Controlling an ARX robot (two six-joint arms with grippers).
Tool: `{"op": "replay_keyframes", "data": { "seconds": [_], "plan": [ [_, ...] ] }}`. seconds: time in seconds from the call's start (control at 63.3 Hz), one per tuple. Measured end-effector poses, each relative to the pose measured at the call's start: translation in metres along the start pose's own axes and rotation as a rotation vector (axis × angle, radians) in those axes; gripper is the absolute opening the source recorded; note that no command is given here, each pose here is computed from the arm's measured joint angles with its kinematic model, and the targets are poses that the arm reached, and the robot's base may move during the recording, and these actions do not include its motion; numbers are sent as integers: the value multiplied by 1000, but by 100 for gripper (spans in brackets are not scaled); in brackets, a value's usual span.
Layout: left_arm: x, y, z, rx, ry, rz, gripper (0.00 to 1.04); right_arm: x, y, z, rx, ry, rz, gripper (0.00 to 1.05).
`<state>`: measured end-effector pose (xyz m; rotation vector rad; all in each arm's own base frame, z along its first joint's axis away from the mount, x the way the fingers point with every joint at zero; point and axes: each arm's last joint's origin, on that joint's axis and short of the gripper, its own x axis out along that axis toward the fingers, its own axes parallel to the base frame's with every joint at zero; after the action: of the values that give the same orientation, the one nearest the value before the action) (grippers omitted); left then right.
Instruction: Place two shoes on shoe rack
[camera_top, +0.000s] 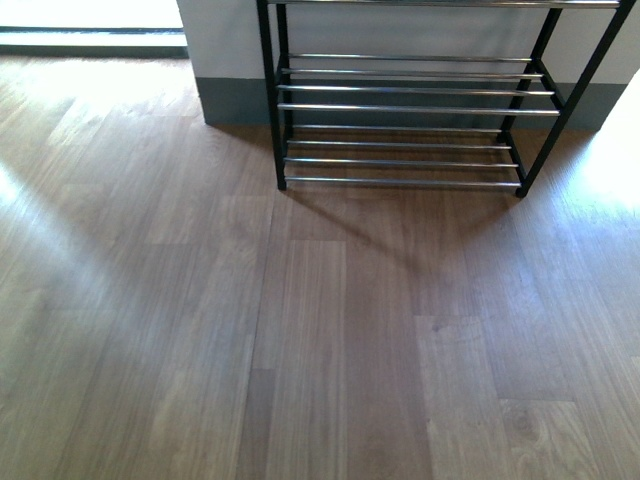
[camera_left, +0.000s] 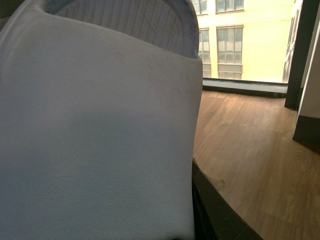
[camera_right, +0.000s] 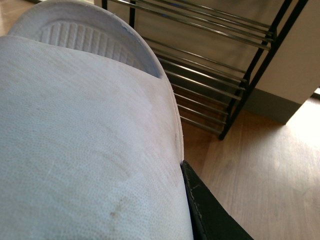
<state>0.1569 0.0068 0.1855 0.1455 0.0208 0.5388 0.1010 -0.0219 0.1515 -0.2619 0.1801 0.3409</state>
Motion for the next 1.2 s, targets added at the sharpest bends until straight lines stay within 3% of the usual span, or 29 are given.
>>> {"op": "replay_keyframes", "data": {
  "seconds": [1.201],
  "plan": [
    [0,0,0,1,2,4,2,0,0,-1,1,0,4,2]
  ]
}}
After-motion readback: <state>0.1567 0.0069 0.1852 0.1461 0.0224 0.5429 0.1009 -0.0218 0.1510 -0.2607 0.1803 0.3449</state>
